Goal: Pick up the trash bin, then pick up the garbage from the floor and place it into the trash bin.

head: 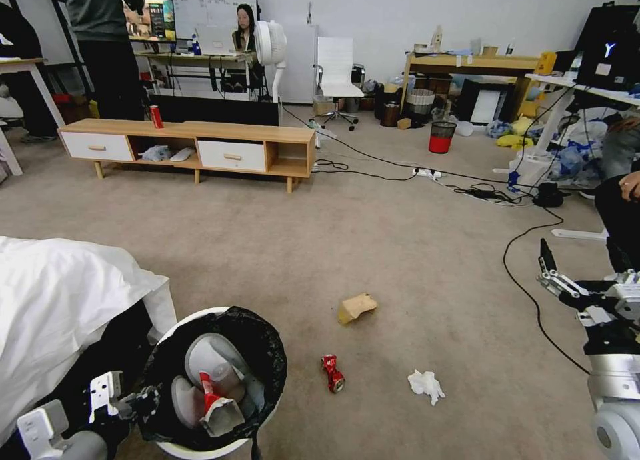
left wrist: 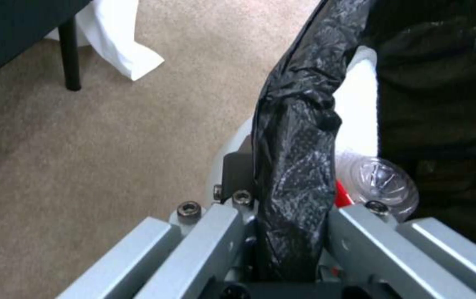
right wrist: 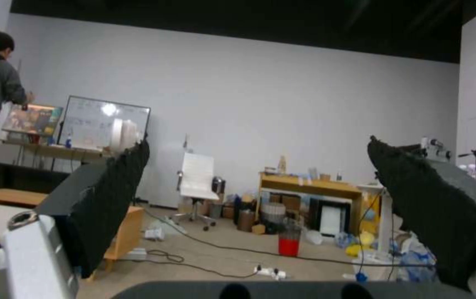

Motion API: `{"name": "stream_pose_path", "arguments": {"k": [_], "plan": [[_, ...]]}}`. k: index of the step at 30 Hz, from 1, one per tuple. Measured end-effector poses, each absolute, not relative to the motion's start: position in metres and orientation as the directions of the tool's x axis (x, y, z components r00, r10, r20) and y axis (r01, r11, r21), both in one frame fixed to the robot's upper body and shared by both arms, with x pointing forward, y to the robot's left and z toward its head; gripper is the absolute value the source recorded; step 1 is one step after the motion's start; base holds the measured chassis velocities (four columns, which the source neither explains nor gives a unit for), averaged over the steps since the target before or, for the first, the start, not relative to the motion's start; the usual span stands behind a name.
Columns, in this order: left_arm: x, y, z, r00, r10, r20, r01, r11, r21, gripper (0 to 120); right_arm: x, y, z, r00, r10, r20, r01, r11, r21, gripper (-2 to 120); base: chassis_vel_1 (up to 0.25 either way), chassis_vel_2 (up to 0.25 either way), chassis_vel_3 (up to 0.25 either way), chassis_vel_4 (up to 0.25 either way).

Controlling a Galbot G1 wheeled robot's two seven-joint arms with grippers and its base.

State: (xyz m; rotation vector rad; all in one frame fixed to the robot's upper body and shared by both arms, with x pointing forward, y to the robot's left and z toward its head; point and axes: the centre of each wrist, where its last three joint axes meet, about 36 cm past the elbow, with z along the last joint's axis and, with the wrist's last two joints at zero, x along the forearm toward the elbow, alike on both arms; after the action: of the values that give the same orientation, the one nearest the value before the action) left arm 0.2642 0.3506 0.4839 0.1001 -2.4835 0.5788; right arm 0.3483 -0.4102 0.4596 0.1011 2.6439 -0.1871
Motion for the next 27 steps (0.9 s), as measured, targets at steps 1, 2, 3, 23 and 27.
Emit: {"name": "stream_pose_path", "arguments": {"k": [1, 2, 3, 23, 27], "plan": [[0.2643, 0.3507, 0.4839, -0.828, 0.056, 0.557, -0.196, 0.903, -0.382, 1, 0.3486, -0.4101, 0.4592, -0.88, 0.038, -0.473, 0.104, 0.988, -0.114, 100, -0.048, 0.053, 0.051, -0.051], [0.2643, 0.3507, 0.4839, -0.828, 0.056, 0.557, -0.196, 0.903, -0.382, 1, 0.3486, -0.4101, 0.4592, -0.88, 0.038, -0.473, 0.104, 0.988, -0.114, 100, -0.048, 0.053, 0.051, -0.051], [0.2643, 0.3507, 0.484, -0.829, 0.056, 0.557, -0.196, 0.903, -0.382, 1, 0.349, -0.41, 0.4589, -0.88, 0.038, -0.473, 0.105, 0.988, -0.115, 100, -0.056, 0.048, 0.046, -0.044], [0.2629, 0.35, 0.486, -0.834, 0.055, 0.55, -0.197, 0.901, -0.388, 1, 0.3419, -0.4015, 0.4516, -0.881, 0.049, -0.471, 0.112, 0.988, -0.107, 100, -0.071, 0.071, 0.075, -0.076], [0.2624, 0.3502, 0.4865, -0.834, 0.054, 0.549, -0.197, 0.901, -0.387, 1, 0.3424, -0.4025, 0.451, -0.881, 0.048, -0.47, 0.112, 0.988, -0.109, 100, -0.056, 0.076, 0.078, -0.056]]}}
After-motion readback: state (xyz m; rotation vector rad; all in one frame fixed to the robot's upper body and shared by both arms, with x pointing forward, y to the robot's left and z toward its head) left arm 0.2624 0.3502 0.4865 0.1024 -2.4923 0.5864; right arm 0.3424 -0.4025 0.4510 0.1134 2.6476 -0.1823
